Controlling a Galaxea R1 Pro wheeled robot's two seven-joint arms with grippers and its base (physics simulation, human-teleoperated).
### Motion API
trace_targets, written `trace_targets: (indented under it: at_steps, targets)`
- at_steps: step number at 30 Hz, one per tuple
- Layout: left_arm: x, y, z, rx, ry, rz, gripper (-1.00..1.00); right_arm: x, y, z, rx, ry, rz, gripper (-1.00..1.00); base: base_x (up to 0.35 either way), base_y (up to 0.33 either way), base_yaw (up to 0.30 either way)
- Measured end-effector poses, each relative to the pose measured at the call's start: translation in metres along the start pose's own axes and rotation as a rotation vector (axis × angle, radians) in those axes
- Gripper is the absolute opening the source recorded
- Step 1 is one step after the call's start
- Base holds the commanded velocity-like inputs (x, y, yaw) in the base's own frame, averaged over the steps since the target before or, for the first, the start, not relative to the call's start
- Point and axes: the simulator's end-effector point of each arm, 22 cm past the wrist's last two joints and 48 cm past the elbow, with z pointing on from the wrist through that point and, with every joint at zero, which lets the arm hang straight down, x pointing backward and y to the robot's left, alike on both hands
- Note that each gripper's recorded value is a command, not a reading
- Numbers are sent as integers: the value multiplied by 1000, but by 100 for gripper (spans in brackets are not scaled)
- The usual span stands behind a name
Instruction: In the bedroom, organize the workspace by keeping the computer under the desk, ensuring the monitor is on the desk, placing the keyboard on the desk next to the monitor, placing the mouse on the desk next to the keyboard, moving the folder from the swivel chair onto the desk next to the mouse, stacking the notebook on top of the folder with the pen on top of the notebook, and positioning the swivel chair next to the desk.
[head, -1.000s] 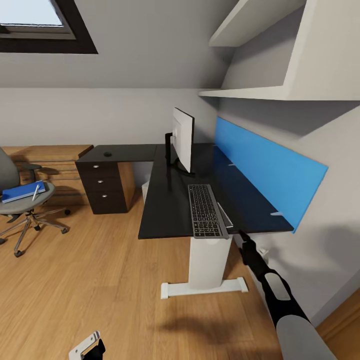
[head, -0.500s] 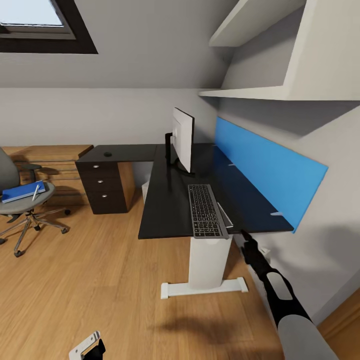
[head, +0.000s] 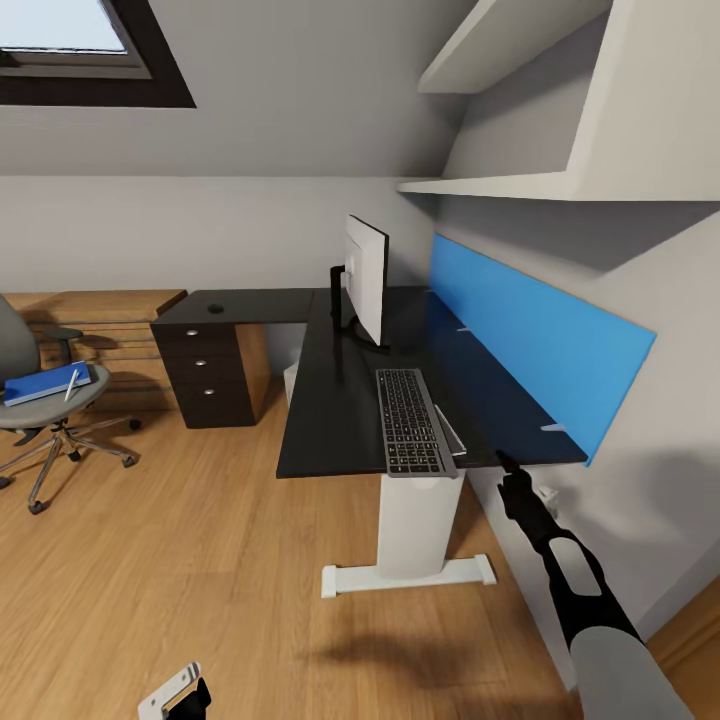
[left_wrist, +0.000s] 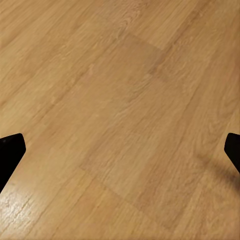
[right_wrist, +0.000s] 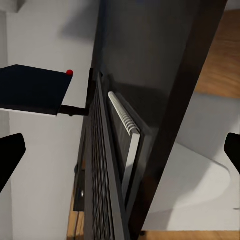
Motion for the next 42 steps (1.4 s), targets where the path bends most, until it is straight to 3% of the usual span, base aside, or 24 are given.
trace_targets:
  at_steps: [21,26,42]
  targets:
    - [0,-1,0,3,0,2,100,10,-14,0,53,15,7,100,-94,68,0]
    - [0,-1,0,2,0,2,100,27,-32,-2,90,43,26,100,-38,30,0]
    - [0,-1,0,2,0,1,100,60,-27,2,84,96,21,100,-105,111,0]
